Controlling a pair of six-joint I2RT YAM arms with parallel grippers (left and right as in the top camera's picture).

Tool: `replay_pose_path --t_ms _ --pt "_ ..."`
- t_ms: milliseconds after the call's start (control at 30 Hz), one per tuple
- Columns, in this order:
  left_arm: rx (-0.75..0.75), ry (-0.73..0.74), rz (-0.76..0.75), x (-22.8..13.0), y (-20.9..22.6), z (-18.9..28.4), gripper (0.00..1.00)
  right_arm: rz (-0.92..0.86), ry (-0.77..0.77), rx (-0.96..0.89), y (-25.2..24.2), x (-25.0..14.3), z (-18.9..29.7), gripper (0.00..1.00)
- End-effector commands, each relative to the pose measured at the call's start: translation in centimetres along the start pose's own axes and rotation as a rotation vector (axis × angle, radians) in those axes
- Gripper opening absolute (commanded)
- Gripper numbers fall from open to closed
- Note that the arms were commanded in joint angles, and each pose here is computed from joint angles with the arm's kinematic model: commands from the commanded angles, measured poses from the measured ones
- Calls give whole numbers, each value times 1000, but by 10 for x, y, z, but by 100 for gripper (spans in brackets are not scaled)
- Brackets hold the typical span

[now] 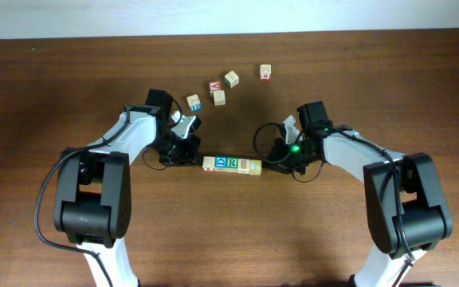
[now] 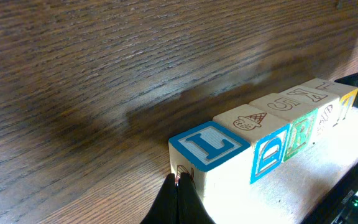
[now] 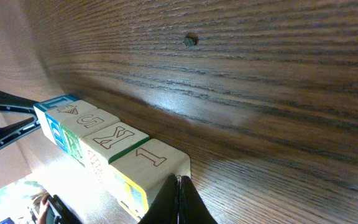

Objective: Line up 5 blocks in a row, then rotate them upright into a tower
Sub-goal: 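Lower both grippers and squeeze the row from both ends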

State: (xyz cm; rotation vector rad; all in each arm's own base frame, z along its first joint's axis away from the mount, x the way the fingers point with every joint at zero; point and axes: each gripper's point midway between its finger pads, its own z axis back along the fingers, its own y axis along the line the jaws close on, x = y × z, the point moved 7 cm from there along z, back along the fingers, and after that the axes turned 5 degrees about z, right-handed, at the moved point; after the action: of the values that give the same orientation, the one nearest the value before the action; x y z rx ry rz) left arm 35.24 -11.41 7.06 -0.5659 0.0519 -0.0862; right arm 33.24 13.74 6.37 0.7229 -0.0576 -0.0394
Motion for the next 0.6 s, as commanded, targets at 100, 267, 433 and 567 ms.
replay_pose_path --t_ms 100,267,433,567 --pt "-30 24 8 -4 -5 -7 0 53 29 76 9 -2 -5 4" --pt "-30 25 8 -4 -6 -8 0 53 33 87 12 0 -3 4" --pt "-30 25 8 -4 -6 -8 0 54 34 95 15 0 -1 4" --pt "-30 24 7 -4 -6 -8 0 65 23 102 19 1 3 4"
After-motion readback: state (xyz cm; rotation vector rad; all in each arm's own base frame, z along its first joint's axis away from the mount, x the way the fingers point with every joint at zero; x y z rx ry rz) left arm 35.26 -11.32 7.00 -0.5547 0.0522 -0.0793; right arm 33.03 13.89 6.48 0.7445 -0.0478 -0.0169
